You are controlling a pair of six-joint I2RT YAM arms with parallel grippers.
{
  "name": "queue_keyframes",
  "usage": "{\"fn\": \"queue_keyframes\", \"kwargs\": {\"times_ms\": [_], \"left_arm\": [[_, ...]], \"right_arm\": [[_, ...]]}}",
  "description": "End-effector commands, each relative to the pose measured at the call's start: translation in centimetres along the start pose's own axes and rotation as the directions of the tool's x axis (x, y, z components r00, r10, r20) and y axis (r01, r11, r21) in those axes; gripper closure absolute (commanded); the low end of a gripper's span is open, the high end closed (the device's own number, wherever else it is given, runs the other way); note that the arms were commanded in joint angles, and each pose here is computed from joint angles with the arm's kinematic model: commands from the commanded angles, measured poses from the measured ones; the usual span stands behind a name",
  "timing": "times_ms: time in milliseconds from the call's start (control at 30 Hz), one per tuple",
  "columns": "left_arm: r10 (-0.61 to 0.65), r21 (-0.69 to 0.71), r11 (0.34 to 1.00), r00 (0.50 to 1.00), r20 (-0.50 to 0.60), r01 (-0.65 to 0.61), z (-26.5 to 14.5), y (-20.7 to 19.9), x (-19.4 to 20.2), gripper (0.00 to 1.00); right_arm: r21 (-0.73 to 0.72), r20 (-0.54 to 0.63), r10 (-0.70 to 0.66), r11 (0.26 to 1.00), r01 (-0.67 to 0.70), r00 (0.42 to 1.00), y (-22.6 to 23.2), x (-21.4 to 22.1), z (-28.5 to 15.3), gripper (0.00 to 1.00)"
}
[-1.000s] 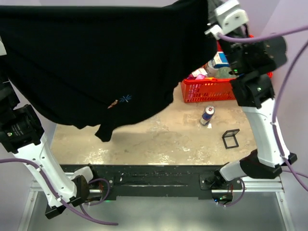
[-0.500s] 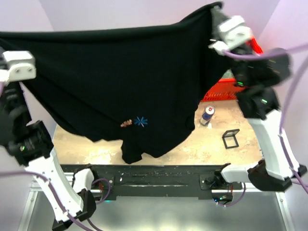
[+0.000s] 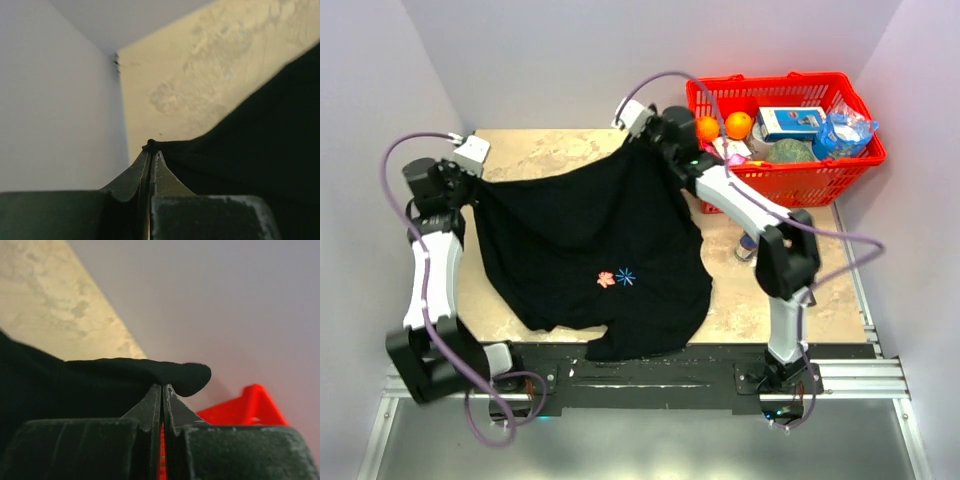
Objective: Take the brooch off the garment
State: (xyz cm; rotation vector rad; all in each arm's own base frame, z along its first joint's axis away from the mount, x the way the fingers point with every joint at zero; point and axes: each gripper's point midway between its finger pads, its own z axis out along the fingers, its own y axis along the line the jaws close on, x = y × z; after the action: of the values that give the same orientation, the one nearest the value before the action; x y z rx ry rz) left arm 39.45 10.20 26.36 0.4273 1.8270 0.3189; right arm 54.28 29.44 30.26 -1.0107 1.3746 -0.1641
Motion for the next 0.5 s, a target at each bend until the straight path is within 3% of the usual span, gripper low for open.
{"fn": "queue_keyframes", "kwargs": {"times_ms": [0, 33, 133, 300, 333, 367, 467], "left_arm": [[-0.011, 0.060, 0.998, 0.999, -0.050, 0.014, 4.7, -1.8, 2.8, 1.00], [-0.038, 0.082, 0.996, 0.994, -0.102, 0.046, 6.4, -2.7, 4.9, 1.00], [-0.059, 0.050, 0.997, 0.990, -0.127, 0.065, 9.7, -2.0, 6.1, 1.00], [-0.049, -0.013, 0.999, 0.988, -0.146, 0.048, 13.9, 0.4, 5.4, 1.00], [-0.060, -0.002, 0.998, 0.983, -0.176, 0.060, 15.0, 0.0, 6.5, 1.00], [-0.063, -0.005, 0.998, 0.981, -0.185, 0.063, 15.6, 0.0, 6.6, 1.00], [-0.072, -0.020, 0.997, 0.977, -0.198, 0.070, 17.6, 0.1, 6.7, 1.00]], "right_arm": [[0.070, 0.107, -0.025, 0.997, 0.017, 0.994, -0.2, -0.8, 4.0, 1.00], [0.055, 0.070, -0.035, 0.998, 0.032, 0.997, 1.7, 1.7, 6.4, 1.00], [0.109, -0.006, -0.072, 0.991, 0.072, 0.997, 2.6, 6.2, 10.1, 1.00], [0.200, -0.043, -0.138, 0.969, 0.144, 0.990, 1.8, 10.8, 13.8, 1.00], [0.255, -0.020, -0.140, 0.957, 0.140, 0.990, -0.1, 9.5, 14.1, 1.00], [0.235, -0.040, -0.140, 0.961, 0.146, 0.989, 1.8, 11.8, 15.2, 1.00], [0.287, -0.011, -0.162, 0.945, 0.158, 0.987, 1.2, 12.6, 15.9, 1.00]]}}
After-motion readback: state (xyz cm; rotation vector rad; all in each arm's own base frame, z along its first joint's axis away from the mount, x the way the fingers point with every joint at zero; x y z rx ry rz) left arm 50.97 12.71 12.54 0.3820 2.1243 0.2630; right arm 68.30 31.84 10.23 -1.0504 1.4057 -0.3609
